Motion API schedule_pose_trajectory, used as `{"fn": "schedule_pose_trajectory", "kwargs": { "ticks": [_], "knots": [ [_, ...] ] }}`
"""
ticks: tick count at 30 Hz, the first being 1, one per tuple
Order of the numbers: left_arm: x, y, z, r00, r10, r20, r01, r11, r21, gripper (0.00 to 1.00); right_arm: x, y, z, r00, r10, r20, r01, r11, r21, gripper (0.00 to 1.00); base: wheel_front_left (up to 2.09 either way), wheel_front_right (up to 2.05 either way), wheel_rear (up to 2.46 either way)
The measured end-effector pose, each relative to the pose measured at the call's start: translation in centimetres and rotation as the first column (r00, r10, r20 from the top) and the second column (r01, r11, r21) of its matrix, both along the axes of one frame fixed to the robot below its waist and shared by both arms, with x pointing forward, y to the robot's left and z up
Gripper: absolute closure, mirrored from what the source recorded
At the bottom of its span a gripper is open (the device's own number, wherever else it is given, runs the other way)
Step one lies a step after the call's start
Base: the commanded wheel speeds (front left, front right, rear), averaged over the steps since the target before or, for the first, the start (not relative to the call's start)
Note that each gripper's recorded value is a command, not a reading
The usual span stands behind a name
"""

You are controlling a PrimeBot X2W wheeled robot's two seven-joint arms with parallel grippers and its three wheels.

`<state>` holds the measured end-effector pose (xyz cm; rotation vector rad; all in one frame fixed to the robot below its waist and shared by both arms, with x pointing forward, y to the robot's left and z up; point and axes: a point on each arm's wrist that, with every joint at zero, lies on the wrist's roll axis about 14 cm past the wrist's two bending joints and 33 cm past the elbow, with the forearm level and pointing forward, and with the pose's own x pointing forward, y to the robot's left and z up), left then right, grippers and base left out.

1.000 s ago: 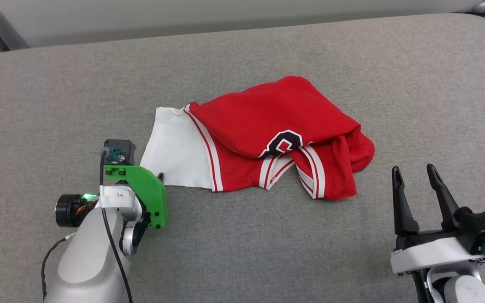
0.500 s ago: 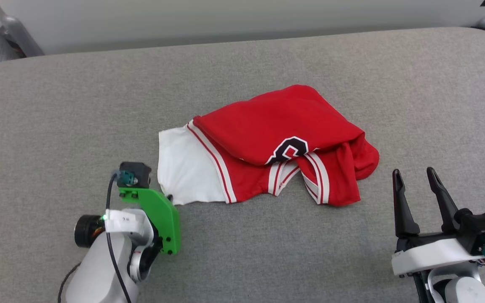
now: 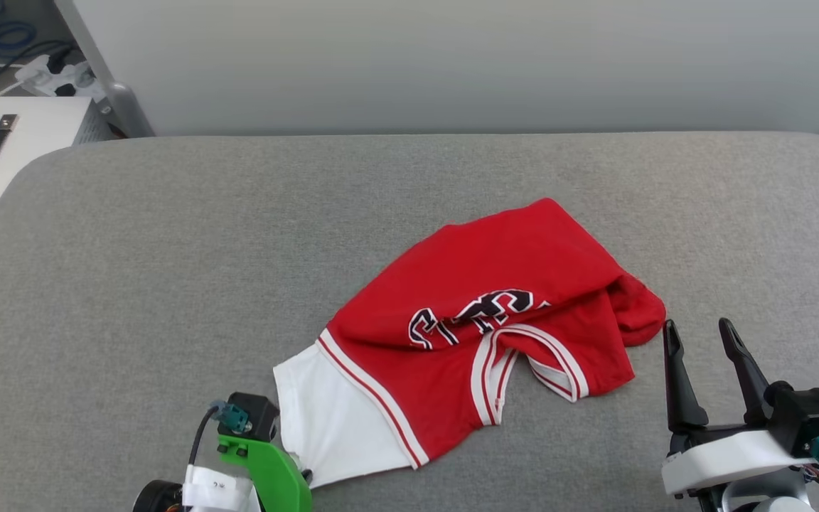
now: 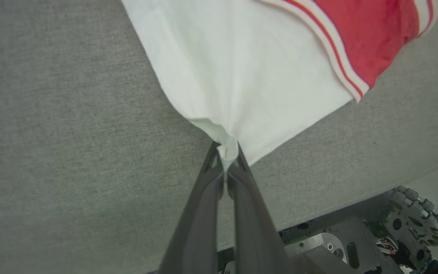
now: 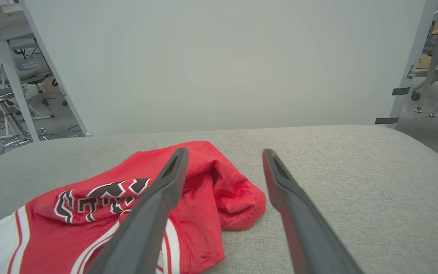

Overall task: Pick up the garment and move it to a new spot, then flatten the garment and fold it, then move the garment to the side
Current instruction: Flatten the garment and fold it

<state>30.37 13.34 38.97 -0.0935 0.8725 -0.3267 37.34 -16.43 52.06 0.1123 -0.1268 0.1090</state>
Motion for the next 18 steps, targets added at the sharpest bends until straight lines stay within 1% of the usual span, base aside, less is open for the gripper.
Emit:
{"fn": "schedule_pose_trajectory", "kwargs": {
  "ticks": [4,5,6,7,10,13,16,18],
  "knots": [
    [-0.3,-0.1,0.4,0.999,-0.007,0.04,0.008,1.0,-0.018,1.0,-0.1,0.7,0.1,1.0,0.02,0.004,-0.02,1.0,0.001,0.0,0.0,0.0,0.0],
    [-0.5,-0.1,0.2,0.999,-0.017,0.045,0.017,1.0,-0.007,0.86,-0.2,0.7,0.2,1.0,0.023,0.005,-0.023,1.0,0.001,0.0,0.0,0.0,0.0],
    [-0.6,0.0,0.1,0.998,-0.018,0.053,0.018,1.0,-0.001,0.06,-0.2,0.8,0.2,1.0,0.024,0.006,-0.024,1.0,0.001,0.0,0.0,0.0,0.0],
    [-0.4,0.1,0.1,0.998,-0.009,0.067,0.01,1.0,-0.003,0.0,-0.2,0.8,0.3,1.0,0.024,0.007,-0.024,1.0,0.001,0.0,0.0,0.0,0.0],
    [0.1,0.2,0.5,0.993,0.012,0.12,-0.011,1.0,-0.012,0.0,-0.2,0.7,0.2,1.0,0.022,0.006,-0.022,1.0,-0.001,0.0,0.0,0.0,0.0],
    [1.7,0.6,2.1,0.97,0.056,0.238,-0.051,0.998,-0.027,0.0,-0.1,0.7,0.2,1.0,0.021,0.005,-0.021,1.0,-0.003,0.0,0.0,0.0,0.0],
    [3.9,1.0,4.8,0.917,0.109,0.384,-0.094,0.994,-0.058,0.0,0.0,0.7,0.2,1.0,0.022,0.005,-0.022,1.0,-0.013,0.0,0.0,0.0,0.0],
    [5.0,0.8,7.0,0.861,0.123,0.494,-0.094,0.992,-0.083,0.0,0.2,0.7,0.2,1.0,0.022,0.006,-0.021,1.0,-0.021,0.0,0.0,0.0,0.0]
  ]
}}
